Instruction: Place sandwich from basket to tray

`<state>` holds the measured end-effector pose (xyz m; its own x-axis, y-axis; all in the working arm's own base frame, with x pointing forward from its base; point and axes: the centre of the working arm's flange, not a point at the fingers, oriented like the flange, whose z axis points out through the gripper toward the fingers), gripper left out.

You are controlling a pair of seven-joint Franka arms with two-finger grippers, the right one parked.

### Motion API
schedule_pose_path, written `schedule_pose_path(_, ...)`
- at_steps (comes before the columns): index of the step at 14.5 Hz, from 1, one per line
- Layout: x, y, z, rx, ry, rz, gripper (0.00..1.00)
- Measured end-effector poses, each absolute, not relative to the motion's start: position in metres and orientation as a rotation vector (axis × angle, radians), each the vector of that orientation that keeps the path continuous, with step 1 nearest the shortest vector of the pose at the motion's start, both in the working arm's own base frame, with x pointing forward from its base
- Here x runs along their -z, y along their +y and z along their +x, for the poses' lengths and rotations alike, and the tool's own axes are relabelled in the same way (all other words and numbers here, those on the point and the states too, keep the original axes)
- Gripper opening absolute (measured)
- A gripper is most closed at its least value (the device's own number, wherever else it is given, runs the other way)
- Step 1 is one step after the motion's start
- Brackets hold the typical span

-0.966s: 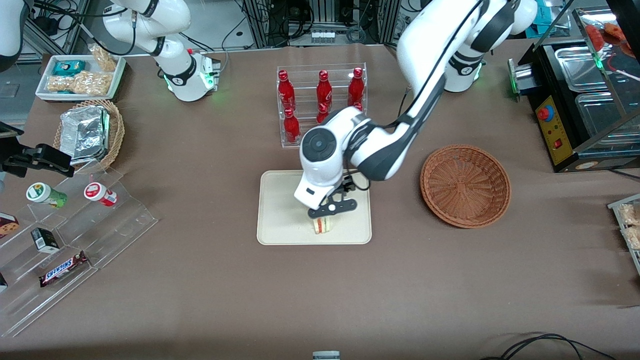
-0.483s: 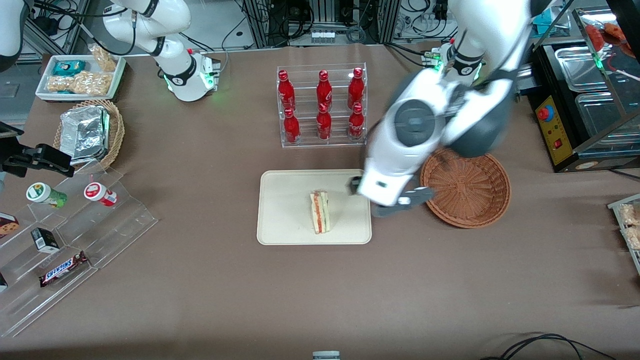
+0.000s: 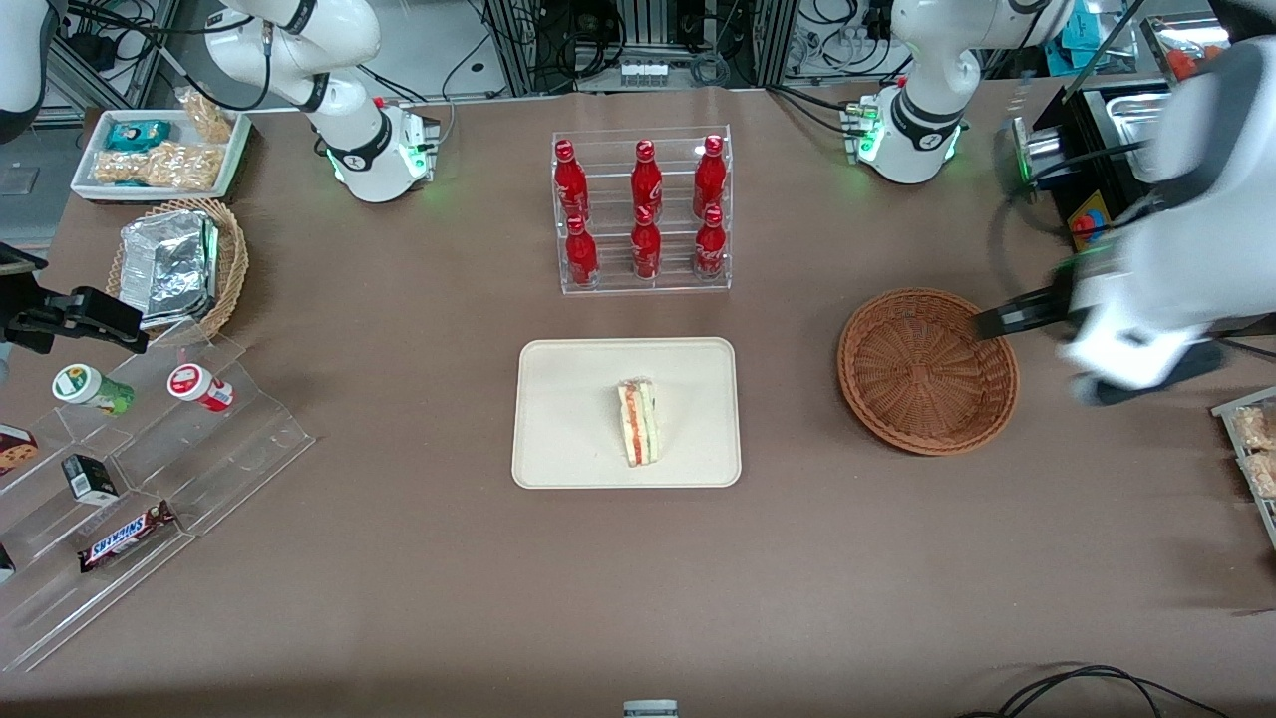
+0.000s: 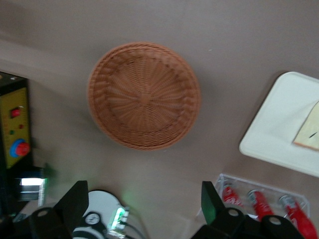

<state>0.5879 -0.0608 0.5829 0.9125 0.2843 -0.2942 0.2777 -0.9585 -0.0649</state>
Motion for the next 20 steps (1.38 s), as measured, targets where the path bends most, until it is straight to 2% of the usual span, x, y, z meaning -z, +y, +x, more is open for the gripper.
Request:
schedule_pose_path(2,-0.592,-0.02,0.579,-0.505,-0.454,-3.059,1.0)
schedule_pose_path(5,-0.601,-0.018,0.573,-0.485,-0.446,-3.067,1.0)
schedule_pose_path(10,-0.618,-0.046,0.564,-0.259,-0.39,-3.115,1.0)
schedule_pose_path(13,-0.623,-0.064,0.55,-0.211,-0.339,-3.088,1.0)
schedule_pose_path(20,-0.615,-0.114,0.55,-0.12,-0.249,-3.09,1.0)
